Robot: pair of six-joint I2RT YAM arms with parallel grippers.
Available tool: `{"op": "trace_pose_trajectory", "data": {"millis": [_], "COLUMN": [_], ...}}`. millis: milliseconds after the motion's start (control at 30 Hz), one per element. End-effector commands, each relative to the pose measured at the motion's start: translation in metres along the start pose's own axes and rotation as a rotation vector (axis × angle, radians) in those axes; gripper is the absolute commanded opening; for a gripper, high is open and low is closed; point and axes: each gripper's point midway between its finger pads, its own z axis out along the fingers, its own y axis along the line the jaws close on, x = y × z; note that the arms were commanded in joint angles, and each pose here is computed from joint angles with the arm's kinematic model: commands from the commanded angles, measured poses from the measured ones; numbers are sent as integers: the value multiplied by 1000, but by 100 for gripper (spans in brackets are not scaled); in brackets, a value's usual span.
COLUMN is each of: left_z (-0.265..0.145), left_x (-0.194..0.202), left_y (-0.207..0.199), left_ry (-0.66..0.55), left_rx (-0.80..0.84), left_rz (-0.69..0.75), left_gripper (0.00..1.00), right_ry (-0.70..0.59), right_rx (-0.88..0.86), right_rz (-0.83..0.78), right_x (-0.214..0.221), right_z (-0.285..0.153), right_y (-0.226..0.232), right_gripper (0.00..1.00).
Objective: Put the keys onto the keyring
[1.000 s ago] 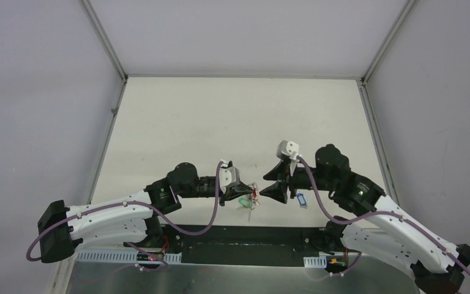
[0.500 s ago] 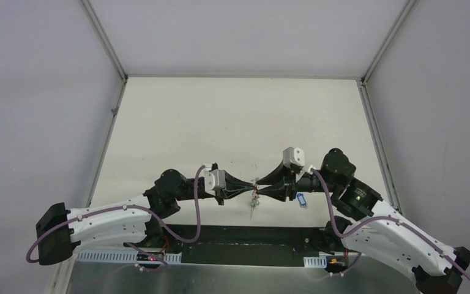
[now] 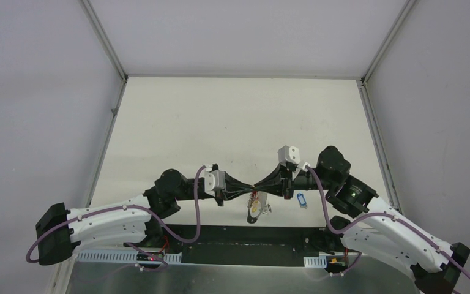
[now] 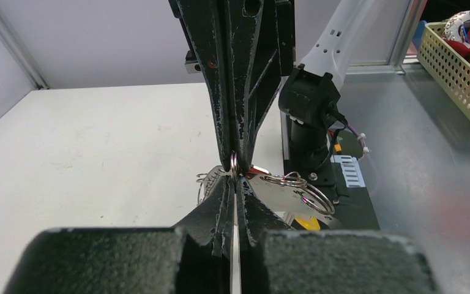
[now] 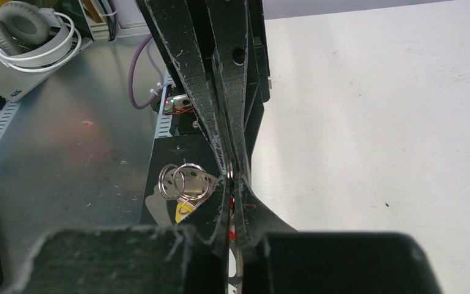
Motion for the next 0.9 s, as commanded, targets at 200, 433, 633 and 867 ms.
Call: {"op": "trace_pose_trajectory", "data": {"millis": [200, 433, 633, 867], "left_z": [-5, -17, -10, 8], "left_x": [-27, -4, 13, 30], "left_y": [7, 16, 12, 5], "left_ry": [8, 241, 342, 398], "left_rx": [-54, -106, -60, 22], "left_rz": [26, 5, -27, -68], "left_gripper": [28, 35, 36, 37], "right_ry": [59, 215, 346, 440], "right_rx": [14, 53, 63, 68], "right_rz": [-11, 57, 152, 229], "right_x": [-7, 13, 24, 35], "right_z": [-6, -11, -11, -9], "right_y": [0, -8, -11, -14], "right_gripper": [0, 0, 0, 0]}}
